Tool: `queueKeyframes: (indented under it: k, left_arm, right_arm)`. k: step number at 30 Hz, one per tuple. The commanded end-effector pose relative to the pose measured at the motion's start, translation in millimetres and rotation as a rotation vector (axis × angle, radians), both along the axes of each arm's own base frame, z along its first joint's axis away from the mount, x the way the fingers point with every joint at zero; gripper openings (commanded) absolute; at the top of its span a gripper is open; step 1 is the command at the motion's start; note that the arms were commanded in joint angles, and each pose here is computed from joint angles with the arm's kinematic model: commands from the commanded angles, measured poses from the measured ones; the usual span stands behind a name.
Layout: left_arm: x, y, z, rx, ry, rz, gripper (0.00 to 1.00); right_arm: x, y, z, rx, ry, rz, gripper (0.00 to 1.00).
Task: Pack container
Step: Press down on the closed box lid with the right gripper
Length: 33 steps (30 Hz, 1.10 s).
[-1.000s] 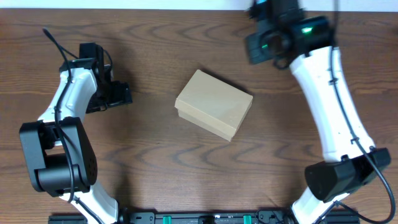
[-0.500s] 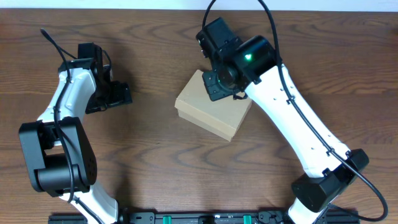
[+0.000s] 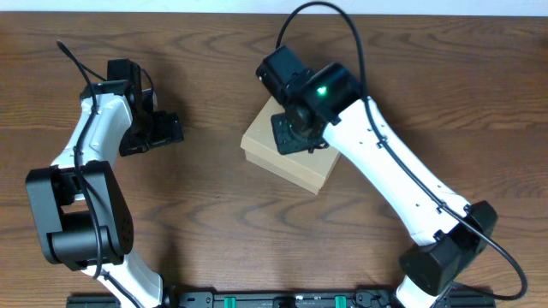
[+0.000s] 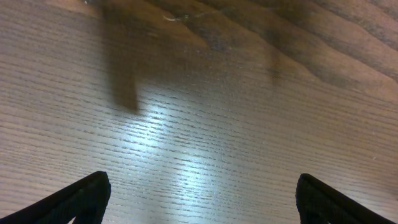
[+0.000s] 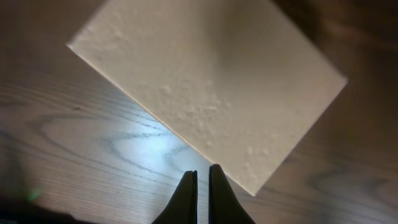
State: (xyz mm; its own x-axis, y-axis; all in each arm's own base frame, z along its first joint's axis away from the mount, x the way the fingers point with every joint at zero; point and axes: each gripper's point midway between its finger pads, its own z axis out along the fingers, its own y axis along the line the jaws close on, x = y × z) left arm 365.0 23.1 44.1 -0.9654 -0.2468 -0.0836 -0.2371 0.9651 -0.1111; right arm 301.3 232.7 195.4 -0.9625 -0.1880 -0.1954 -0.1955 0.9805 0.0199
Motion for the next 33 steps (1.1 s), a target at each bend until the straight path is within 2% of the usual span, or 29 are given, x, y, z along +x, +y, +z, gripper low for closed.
queueKeyframes:
  k: [1, 9, 24, 33]
  left_arm:
    - [-0.1, -0.2, 4.5, -0.002, -0.011, -0.014, 0.94]
    - [-3.5, -0.6, 4.1, -0.003, 0.003, -0.017, 0.94]
    - [-4.9, -4.0, 4.4, -0.022, 0.007, -0.023, 0.93]
    - [-4.8, -4.0, 4.4, -0.022, 0.007, -0.023, 0.93]
  right_arm:
    - [-11.3, 5.9, -23.8, -0.009, 0.05, -0.029, 0.01]
    - [-10.3, 4.2, -58.8, -0.014, 0.071, -0.036, 0.01]
    - [11.3, -3.7, -58.0, -0.005, 0.013, -0.067, 0.01]
    - [-0.6, -10.0, -92.6, -0.028, 0.063, -0.063, 0.01]
